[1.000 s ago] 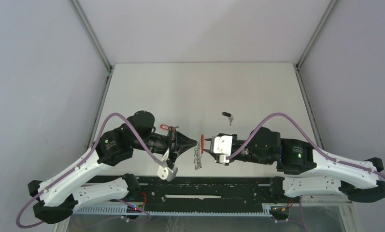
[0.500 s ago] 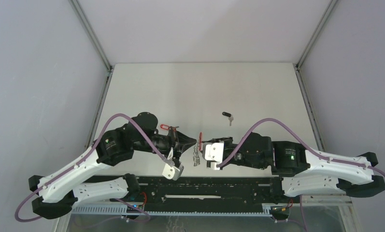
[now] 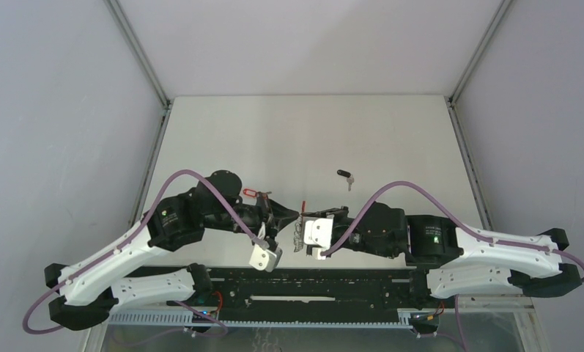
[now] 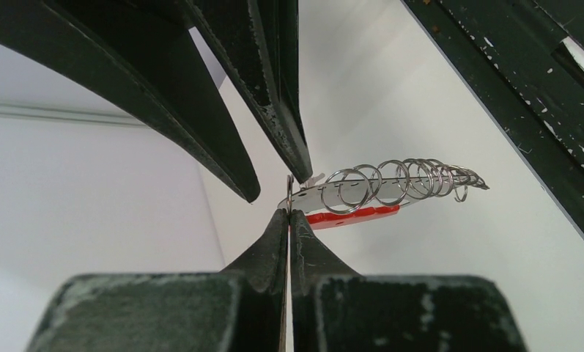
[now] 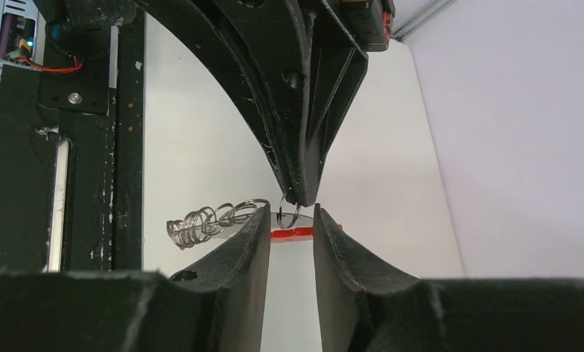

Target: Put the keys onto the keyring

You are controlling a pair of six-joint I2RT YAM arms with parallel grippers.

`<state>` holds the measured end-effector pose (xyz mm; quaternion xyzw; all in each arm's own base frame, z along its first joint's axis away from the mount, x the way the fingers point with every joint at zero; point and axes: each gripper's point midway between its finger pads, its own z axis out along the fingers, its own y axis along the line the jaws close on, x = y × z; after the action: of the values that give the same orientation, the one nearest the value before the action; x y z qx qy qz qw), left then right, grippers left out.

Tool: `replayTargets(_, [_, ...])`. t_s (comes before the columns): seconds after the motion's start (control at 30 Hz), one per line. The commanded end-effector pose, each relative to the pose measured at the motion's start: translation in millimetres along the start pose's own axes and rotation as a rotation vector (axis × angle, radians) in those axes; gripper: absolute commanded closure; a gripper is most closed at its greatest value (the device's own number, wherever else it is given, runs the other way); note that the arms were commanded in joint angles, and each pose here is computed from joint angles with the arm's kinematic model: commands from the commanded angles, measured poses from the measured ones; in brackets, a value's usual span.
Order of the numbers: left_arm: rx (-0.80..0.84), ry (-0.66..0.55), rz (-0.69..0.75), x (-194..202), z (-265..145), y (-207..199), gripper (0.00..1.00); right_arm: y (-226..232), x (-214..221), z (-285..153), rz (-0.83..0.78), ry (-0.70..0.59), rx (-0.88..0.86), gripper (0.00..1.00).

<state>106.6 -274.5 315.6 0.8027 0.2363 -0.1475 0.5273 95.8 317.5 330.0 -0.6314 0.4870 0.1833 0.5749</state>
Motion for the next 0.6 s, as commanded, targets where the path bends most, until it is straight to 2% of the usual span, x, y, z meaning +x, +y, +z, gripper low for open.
replayTargets(0.0, [-0.089, -0.036, 0.007, -20, -14, 30, 1.0, -12, -18, -2, 0.005, -0.049, 0.036, 0.65])
replayTargets(0.27, [-0.104, -0.045, -0.012, -24, -15, 35, 1.0, -15, -11, -1, 0.024, -0.027, 0.042, 0.71])
replayTargets(0.57, [-0.095, -0.074, -0.037, -30, -14, 34, 1.0, -25, -12, 3, 0.045, -0.02, 0.103, 0.98])
